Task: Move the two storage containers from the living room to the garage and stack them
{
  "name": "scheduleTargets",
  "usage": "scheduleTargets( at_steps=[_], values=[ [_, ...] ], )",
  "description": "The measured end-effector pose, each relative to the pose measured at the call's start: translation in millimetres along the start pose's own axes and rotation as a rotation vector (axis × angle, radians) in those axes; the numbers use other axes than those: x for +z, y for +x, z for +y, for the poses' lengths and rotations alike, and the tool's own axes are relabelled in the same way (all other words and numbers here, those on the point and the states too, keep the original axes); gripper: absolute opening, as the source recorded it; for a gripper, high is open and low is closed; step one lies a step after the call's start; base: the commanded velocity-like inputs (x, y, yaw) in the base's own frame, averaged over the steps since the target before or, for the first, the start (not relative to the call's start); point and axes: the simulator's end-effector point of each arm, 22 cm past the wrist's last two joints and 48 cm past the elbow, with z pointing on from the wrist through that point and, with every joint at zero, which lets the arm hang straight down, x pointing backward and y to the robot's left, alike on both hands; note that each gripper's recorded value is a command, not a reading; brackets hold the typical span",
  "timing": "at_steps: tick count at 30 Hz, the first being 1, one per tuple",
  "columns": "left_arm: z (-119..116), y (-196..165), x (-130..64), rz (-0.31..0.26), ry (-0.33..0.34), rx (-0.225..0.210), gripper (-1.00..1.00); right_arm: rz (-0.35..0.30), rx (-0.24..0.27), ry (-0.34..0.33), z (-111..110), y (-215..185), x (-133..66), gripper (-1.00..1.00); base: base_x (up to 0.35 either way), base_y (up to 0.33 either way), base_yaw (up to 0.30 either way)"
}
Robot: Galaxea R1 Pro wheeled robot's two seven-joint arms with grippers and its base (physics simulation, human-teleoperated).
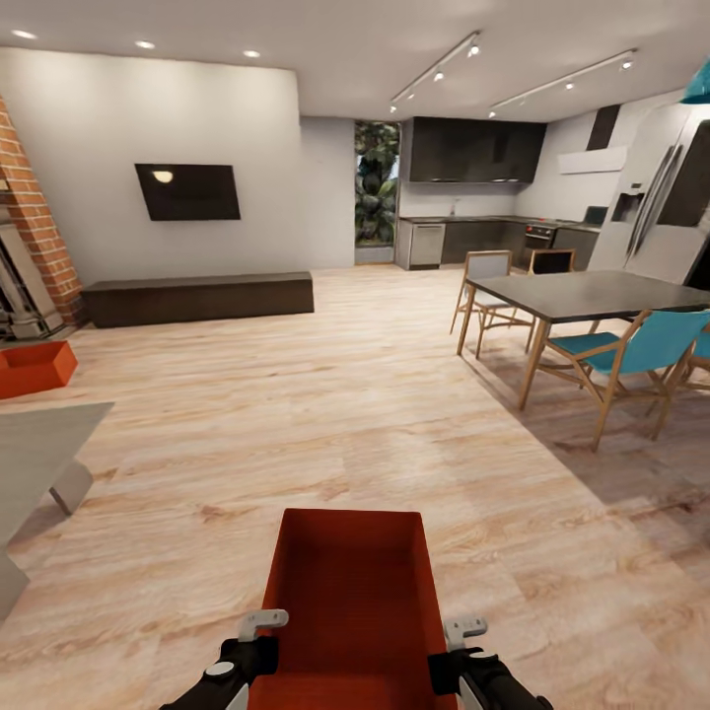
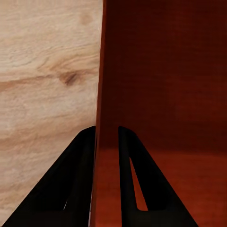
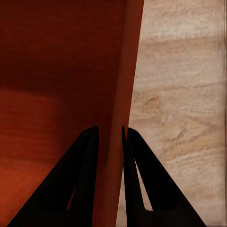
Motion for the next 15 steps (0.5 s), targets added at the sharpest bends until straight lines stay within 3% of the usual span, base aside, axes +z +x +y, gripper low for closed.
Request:
scheduleTargets(
  at_steps=[8,15],
  values=[
    [0.0,-0.3,0.0,-0.001,0.000,0.000,-1.00,-0.001,0.000,0.000,0.0,-0.3,-0.1,-1.00,0.000,0.000,-0.255],
    [0.1,-0.3,0.0,-0.001,0.000,0.000,-1.00,-0.001,0.000,0.000,0.0,-0.4,0.0,-1.00,0.000,0.000,-0.063]
  ],
)
